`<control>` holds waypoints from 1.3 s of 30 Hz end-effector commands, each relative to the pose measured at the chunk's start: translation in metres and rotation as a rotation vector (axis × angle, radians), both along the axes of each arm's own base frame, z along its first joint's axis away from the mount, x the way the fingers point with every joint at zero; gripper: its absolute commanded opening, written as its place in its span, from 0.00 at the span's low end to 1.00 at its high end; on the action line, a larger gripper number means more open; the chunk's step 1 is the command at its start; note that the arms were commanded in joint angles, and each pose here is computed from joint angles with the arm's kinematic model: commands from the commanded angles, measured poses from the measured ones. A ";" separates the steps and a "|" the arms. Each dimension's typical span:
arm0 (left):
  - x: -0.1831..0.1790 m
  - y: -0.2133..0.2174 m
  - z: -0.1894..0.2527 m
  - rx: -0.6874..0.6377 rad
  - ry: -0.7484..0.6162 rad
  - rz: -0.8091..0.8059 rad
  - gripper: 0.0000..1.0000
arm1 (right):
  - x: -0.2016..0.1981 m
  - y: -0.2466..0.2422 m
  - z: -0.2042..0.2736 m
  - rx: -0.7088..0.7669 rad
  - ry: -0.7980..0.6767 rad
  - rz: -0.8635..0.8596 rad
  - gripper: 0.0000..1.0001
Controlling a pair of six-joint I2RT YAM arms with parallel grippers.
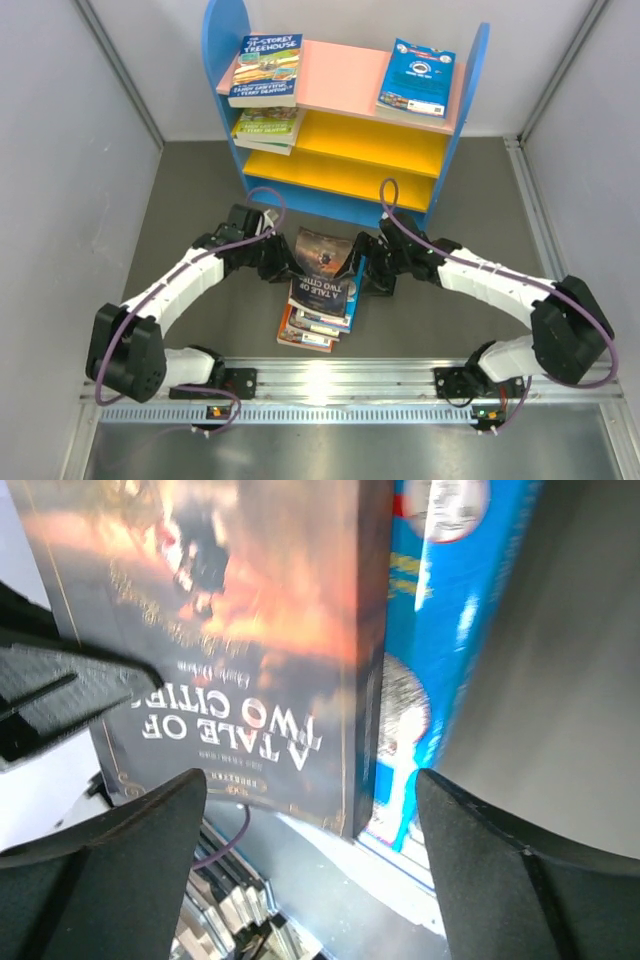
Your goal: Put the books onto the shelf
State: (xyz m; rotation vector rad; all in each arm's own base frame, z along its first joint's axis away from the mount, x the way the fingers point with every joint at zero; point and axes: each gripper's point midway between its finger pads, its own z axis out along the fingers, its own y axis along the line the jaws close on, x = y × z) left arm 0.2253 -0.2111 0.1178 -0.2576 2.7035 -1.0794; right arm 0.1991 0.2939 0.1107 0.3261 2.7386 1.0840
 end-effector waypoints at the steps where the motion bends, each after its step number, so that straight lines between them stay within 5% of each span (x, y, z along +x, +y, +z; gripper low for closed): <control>1: 0.018 0.009 0.053 0.030 -0.159 0.027 0.00 | 0.006 0.006 0.048 0.066 -0.105 0.017 0.86; 10: 0.028 0.004 0.155 -0.066 -0.320 0.065 0.00 | 0.002 0.001 0.103 0.145 -0.168 0.009 1.00; 14: 0.024 -0.013 0.195 -0.252 -0.376 0.062 0.00 | 0.002 0.002 0.117 0.177 -0.180 0.012 1.00; 25: -0.005 -0.021 0.218 -0.621 -0.326 0.162 0.00 | -0.003 -0.003 0.138 0.235 -0.208 0.016 0.98; 27: -0.009 -0.018 0.213 -0.662 -0.302 0.187 0.00 | -0.004 -0.004 0.145 0.247 -0.223 0.012 0.89; 29: -0.010 -0.017 0.226 -0.706 -0.357 0.193 0.00 | -0.003 -0.006 0.158 0.269 -0.256 0.002 0.48; 31: -0.010 -0.015 0.232 -0.716 -0.373 0.200 0.00 | -0.004 -0.010 0.171 0.288 -0.284 -0.011 0.21; 33: -0.010 -0.016 0.239 -0.721 -0.392 0.194 0.00 | -0.003 -0.013 0.180 0.300 -0.297 -0.021 0.04; 39: 0.005 -0.027 0.250 -0.681 -0.414 0.161 0.00 | 0.009 -0.036 0.217 0.285 -0.403 -0.090 0.00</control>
